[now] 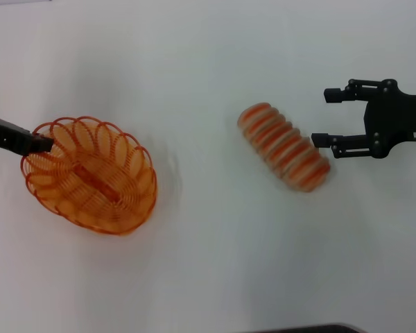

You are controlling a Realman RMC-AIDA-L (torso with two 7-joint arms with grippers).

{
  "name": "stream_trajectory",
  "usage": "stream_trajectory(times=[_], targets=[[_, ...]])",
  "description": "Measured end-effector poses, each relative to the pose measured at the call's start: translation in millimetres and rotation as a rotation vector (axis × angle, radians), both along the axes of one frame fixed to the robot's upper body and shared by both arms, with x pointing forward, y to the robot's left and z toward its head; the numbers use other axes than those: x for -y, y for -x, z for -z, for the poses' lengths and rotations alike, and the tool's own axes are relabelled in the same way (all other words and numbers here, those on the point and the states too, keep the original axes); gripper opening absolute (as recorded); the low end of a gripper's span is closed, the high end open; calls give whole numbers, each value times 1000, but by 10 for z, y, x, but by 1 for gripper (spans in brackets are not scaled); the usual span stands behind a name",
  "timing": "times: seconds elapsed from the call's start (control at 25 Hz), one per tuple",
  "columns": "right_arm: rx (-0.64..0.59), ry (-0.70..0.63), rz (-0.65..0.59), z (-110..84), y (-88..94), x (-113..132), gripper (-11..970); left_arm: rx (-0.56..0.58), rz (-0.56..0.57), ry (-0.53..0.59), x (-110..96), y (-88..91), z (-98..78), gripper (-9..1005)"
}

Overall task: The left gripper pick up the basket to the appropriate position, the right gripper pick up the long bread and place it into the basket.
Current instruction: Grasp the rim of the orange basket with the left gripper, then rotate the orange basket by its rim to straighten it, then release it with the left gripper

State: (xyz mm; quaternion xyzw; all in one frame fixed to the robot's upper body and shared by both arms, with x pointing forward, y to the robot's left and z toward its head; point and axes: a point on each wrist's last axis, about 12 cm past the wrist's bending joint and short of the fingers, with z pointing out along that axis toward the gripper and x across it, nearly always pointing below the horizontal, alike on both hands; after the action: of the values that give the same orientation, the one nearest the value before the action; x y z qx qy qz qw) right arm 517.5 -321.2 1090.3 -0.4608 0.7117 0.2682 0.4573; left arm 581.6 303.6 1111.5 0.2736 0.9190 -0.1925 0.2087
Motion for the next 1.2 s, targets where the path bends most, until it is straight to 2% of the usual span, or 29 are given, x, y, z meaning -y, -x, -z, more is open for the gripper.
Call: stream_trajectory(times=[0.24,0.32,0.48,0.76,1.0,1.2], targets=[[1,-13,9,-9,-20,-6,835,-46,-103,6,-17,-50,-92,111],[-3,-17,13,-9,-26,-11,835,-86,-171,4,-40,-74,-144,110],[1,-38,30,-14,-34,-8,835,-154,-223,36,-21,-50,-165,103],[28,-110,72,-26,-43,-5,835,-184,-290,112,110,22,-77,94],[35,-119,112,-1,-86,-3,835,-195,-360,190,159,73,-21,91],[50,-147,142,-10,-100,8,835,-186,-399,322,168,132,34,90]])
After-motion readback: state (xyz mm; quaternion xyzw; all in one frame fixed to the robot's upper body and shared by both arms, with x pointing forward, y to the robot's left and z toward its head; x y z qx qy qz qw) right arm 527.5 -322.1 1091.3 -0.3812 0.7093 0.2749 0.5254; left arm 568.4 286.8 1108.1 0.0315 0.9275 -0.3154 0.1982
